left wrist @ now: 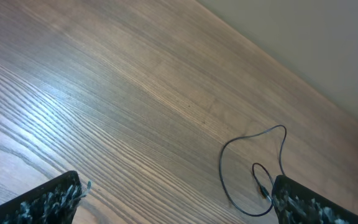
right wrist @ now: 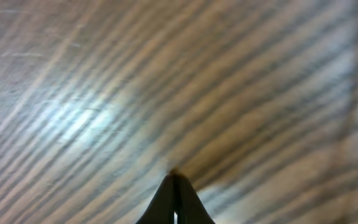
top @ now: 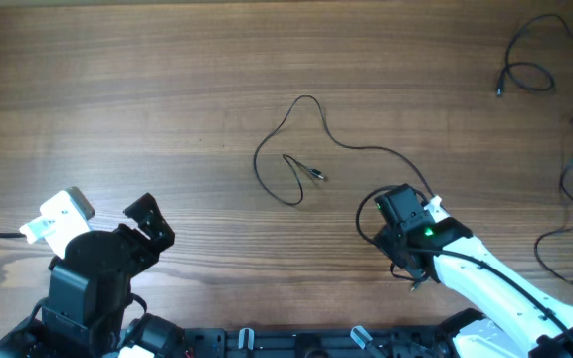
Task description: Untangle cables
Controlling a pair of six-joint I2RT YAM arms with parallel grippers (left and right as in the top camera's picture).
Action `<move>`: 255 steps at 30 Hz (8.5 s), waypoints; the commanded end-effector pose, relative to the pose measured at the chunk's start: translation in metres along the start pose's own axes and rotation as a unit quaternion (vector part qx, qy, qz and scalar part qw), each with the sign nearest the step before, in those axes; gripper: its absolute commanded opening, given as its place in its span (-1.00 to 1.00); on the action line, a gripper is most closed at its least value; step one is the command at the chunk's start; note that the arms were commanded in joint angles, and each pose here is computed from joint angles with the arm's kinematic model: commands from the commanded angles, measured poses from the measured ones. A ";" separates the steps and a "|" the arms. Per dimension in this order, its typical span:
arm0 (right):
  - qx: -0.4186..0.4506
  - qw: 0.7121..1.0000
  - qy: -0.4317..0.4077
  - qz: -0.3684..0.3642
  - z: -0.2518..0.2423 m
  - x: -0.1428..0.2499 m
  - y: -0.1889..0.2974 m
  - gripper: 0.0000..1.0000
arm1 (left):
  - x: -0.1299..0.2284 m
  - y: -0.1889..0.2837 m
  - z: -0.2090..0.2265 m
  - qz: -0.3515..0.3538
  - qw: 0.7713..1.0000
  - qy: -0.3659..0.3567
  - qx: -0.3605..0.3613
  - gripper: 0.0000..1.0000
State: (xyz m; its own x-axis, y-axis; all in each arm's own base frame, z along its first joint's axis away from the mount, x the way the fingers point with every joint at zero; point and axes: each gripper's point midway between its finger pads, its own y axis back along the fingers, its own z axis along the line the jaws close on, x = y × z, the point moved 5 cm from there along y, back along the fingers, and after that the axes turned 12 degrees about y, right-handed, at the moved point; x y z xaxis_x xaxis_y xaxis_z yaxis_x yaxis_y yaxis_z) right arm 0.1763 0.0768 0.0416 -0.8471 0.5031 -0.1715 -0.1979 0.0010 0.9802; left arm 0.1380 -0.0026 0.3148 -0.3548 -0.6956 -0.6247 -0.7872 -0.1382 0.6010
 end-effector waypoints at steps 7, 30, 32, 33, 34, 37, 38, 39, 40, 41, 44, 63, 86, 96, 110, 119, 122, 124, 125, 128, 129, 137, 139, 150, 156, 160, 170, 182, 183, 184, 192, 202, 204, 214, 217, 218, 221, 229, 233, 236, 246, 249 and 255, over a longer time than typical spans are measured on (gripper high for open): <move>-0.050 0.995 0.080 0.001 0.032 -0.013 0.013 -0.92 | 0.000 -0.001 0.000 0.000 1.000 0.006 -0.001 1.00; -0.498 0.782 0.309 -0.213 0.187 -0.059 0.123 -0.91 | 0.000 -0.001 0.000 0.000 1.000 0.006 -0.001 1.00; -0.489 0.782 0.313 -0.227 0.192 -0.066 0.125 -0.91 | 0.000 -0.001 0.000 0.000 1.000 0.006 -0.001 1.00; -0.487 0.780 0.318 -0.231 0.197 -0.069 0.126 -0.91 | 0.000 -0.001 0.000 0.000 1.000 0.006 -0.001 1.00; -0.485 0.779 0.322 -0.232 0.202 -0.072 0.126 -0.91 | 0.000 -0.001 0.000 0.000 1.000 0.006 -0.001 1.00; -0.451 0.803 0.317 -0.228 0.211 -0.087 0.118 -0.65 | 0.000 -0.001 0.000 0.000 1.000 0.006 -0.001 1.00; -0.405 0.837 0.293 -0.224 0.204 -0.096 0.107 0.10 | 0.000 -0.001 0.000 0.000 1.000 0.006 -0.001 1.00; -0.361 0.865 0.268 -0.223 0.194 -0.104 0.098 0.41 | 0.000 -0.001 0.000 0.000 1.000 0.006 -0.001 1.00; -0.318 0.889 0.243 -0.223 0.183 -0.110 0.092 0.42 | 0.000 -0.001 0.000 0.000 1.000 0.006 -0.001 1.00; -0.266 0.914 0.211 -0.223 0.167 -0.116 0.085 0.54 | 0.000 -0.001 0.000 0.000 1.000 0.006 -0.001 1.00; -0.131 0.957 0.128 -0.224 0.114 -0.126 0.077 0.99 | 0.000 -0.001 0.000 0.000 1.000 0.006 -0.001 1.00; 0.060 0.987 -0.060 0.134 -0.040 -0.032 0.028 1.00 | 0.000 -0.001 0.000 0.000 1.000 0.006 -0.001 1.00; -0.145 0.987 -0.018 0.073 -0.002 -0.033 -0.020 -0.91 | 0.000 -0.001 0.000 0.000 1.000 0.006 -0.001 1.00; -0.334 0.921 0.185 -0.074 0.097 -0.103 0.059 -0.91 | 0.000 -0.001 0.000 0.000 1.000 0.006 -0.001 1.00; -0.418 0.791 0.381 -0.234 0.219 -0.067 0.102 -0.91 | 0.000 -0.001 0.000 0.000 1.000 0.006 -0.001 1.00; -0.339 0.815 0.425 -0.201 0.239 -0.066 0.028 -0.89 | 0.000 -0.001 0.000 0.000 1.000 0.006 -0.001 1.00; -0.330 0.801 0.451 -0.217 0.242 -0.070 0.037 -0.24 | 0.000 -0.001 0.000 0.000 1.000 0.006 -0.001 1.00; -0.324 0.796 0.463 -0.217 0.243 -0.072 0.050 0.57 | 0.000 -0.001 0.000 0.000 1.000 0.006 -0.001 1.00; -0.318 0.793 0.473 -0.215 0.242 -0.073 0.057 0.92 | 0.000 -0.001 0.000 0.000 1.000 0.006 -0.001 1.00; -0.300 0.780 0.508 -0.210 0.238 -0.074 0.083 0.99 | 0.000 -0.001 0.000 0.000 1.000 0.006 -0.001 1.00; -0.294 0.771 0.524 -0.212 0.236 -0.074 0.093 0.99 | 0.000 -0.001 0.000 0.000 1.000 0.006 -0.001 1.00; -0.190 0.735 0.617 -0.208 0.198 -0.072 0.101 0.99 | 0.000 -0.001 0.000 0.000 1.000 0.006 -0.001 1.00; -0.196 0.752 0.597 -0.196 0.197 -0.070 0.100 0.99 | 0.000 -0.001 0.000 0.000 1.000 0.006 -0.001 1.00; -0.435 0.844 0.308 0.054 0.220 -0.020 0.133 1.00 | 0.000 -0.001 0.000 0.000 1.000 0.006 -0.001 1.00; -0.487 0.797 0.340 0.109 0.217 -0.001 0.151 0.99 | 0.000 -0.001 0.000 0.000 1.000 0.006 -0.001 1.00; -0.460 0.804 0.362 0.105 0.203 0.003 0.150 0.99 | 0.000 -0.001 0.000 0.000 1.000 0.006 -0.001 1.00; -0.260 0.908 0.321 -0.071 0.183 -0.052 0.111 1.00 | 0.000 -0.001 0.000 0.000 1.000 0.006 -0.001 1.00; -0.263 0.849 0.389 -0.244 0.206 -0.112 0.127 1.00 | 0.000 -0.001 0.000 0.000 1.000 0.006 -0.001 1.00; -0.264 0.839 0.408 -0.245 0.205 -0.114 0.127 1.00 | 0.000 -0.001 0.000 0.000 1.000 0.006 -0.001 1.00; -0.270 0.830 0.424 -0.243 0.204 -0.114 0.127 1.00 | 0.000 -0.001 0.000 0.000 1.000 0.006 -0.001 1.00; -0.267 0.808 0.453 -0.265 0.189 -0.146 0.136 1.00 | 0.000 -0.001 0.000 0.000 1.000 0.006 -0.001 1.00; -0.263 0.799 0.477 -0.253 0.210 -0.158 0.177 1.00 | 0.000 -0.001 0.000 0.000 1.000 0.006 -0.001 1.00; -0.267 0.824 0.450 -0.215 0.212 -0.150 0.165 0.99 | 0.000 -0.001 0.000 0.000 1.000 0.006 -0.001 1.00; -0.207 0.902 0.370 -0.083 0.233 -0.101 0.086 0.99 | 0.000 -0.001 0.000 0.000 1.000 0.006 -0.001 1.00; -0.156 0.924 0.340 -0.077 0.237 -0.090 0.057 0.99 | 0.000 -0.001 0.000 0.000 1.000 0.006 -0.001 1.00; -0.139 0.932 0.326 -0.077 0.237 -0.088 0.048 1.00 | 0.000 -0.001 0.000 0.000 1.000 0.006 -0.001 1.00; -0.123 0.941 0.310 -0.062 0.241 -0.078 0.025 1.00 | 0.000 -0.001 0.000 0.000 1.000 0.006 -0.001 1.00; -0.129 0.946 0.292 -0.047 0.257 -0.057 -0.003 0.87 | 0.000 -0.001 0.000 0.000 1.000 0.006 -0.001 1.00; -0.117 0.960 0.251 -0.035 0.256 -0.051 -0.016 0.47 | 0.000 -0.001 0.000 0.000 1.000 0.006 -0.001 1.00; -0.114 0.965 0.233 -0.027 0.258 -0.046 -0.025 0.40 | 0.000 -0.001 0.000 0.000 1.000 0.006 -0.001 1.00; -0.070 0.971 0.228 -0.027 0.250 -0.036 -0.059 -0.08 | 0.000 -0.001 0.000 0.000 1.000 0.006 -0.001 1.00; -0.054 0.970 0.234 -0.030 0.246 -0.036 -0.068 -0.39 | 0.000 -0.001 0.000 0.000 1.000 0.006 -0.001 1.00; -0.043 0.964 0.261 -0.039 0.244 -0.037 -0.070 -0.70 | 0.000 -0.001 0.000 0.000 1.000 0.006 -0.001 1.00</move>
State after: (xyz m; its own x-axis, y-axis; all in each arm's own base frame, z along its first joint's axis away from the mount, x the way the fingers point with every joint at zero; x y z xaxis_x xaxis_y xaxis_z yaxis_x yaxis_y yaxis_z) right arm 0.3539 0.2823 0.0451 -0.9322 0.0510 -0.3583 -0.3618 -0.1541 0.9194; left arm 0.1380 -0.0026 0.3148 -0.3546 -0.6957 -0.6247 -0.7874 -0.1381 0.6007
